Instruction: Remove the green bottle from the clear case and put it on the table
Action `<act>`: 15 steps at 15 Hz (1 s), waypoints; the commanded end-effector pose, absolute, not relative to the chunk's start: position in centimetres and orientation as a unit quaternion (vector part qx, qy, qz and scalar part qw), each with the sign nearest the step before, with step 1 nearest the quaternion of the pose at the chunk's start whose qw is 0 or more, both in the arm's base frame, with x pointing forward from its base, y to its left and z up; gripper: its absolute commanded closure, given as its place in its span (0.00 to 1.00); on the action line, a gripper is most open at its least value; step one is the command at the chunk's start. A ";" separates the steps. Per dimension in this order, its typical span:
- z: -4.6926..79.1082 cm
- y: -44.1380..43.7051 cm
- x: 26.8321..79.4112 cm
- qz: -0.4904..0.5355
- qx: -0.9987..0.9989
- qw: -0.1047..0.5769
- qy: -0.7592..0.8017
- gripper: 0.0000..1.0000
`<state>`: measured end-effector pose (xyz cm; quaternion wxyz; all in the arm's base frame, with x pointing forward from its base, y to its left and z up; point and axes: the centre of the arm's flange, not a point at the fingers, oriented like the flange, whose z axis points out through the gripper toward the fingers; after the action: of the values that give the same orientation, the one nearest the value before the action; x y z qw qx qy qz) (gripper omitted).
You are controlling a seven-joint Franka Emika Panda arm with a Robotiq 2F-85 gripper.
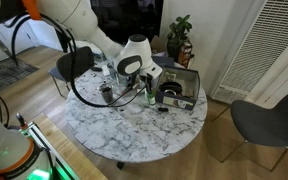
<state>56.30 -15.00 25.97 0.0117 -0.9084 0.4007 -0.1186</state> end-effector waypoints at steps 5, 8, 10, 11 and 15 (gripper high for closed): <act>23.5 -16.0 60.2 -0.115 -0.900 0.015 0.420 0.92; 22.8 -16.3 60.5 -0.103 -0.901 0.019 0.422 0.92; 22.4 -16.4 60.5 -0.094 -0.901 0.020 0.423 0.92; 22.2 -16.4 60.5 -0.089 -0.902 0.021 0.423 0.92; 22.1 -16.4 60.7 -0.071 -0.905 0.018 0.419 0.92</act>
<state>60.23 -15.92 22.19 0.0128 -0.9033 0.4199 -0.0874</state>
